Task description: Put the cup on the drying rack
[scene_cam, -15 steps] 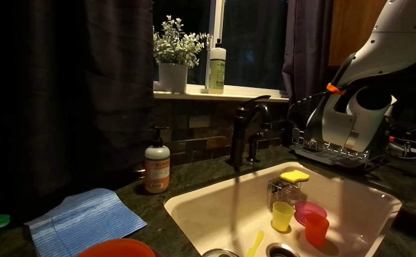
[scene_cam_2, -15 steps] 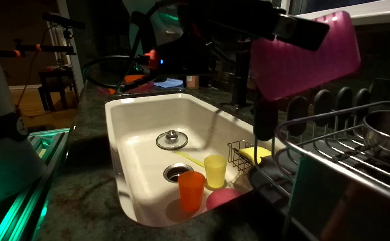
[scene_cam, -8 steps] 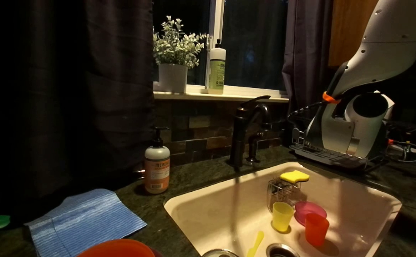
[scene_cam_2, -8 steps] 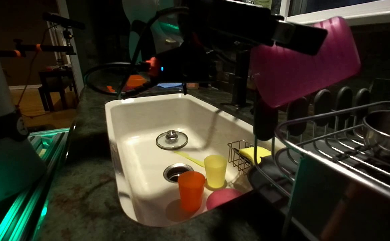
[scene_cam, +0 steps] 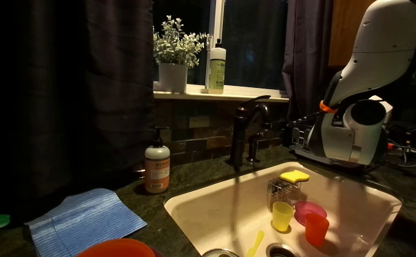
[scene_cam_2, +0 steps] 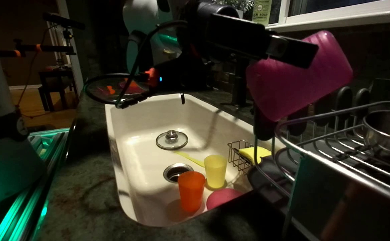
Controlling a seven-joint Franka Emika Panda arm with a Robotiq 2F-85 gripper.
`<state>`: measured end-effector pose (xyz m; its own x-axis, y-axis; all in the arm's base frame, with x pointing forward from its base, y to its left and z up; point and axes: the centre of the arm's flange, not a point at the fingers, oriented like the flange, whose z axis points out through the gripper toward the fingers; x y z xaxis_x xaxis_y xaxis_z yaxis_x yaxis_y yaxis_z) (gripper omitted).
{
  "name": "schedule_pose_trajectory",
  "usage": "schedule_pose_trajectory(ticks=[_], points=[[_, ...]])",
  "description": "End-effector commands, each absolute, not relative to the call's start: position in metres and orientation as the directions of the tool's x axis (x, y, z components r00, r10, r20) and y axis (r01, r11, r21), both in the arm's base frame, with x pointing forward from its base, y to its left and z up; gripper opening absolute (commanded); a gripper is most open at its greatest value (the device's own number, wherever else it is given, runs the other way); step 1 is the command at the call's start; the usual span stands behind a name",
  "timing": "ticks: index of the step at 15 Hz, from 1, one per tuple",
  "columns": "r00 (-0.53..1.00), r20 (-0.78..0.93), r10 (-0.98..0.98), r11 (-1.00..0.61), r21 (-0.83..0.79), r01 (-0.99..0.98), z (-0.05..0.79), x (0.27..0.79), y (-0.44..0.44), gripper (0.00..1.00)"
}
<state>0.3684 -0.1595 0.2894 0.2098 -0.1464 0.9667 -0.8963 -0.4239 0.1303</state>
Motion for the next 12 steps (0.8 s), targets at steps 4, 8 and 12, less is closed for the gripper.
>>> schedule_pose_trajectory(ticks=[4, 8, 12], points=[[0.206, 0.970, -0.126, -0.424, 0.135, -0.896, 0.2732, 0.3599, -0.1526, 0.87], [0.205, 0.971, -0.122, -0.427, 0.135, -0.894, 0.2721, 0.3604, -0.1504, 1.00], [0.193, 0.972, -0.131, -0.432, 0.119, -0.894, 0.2774, 0.3606, -0.1472, 1.00]])
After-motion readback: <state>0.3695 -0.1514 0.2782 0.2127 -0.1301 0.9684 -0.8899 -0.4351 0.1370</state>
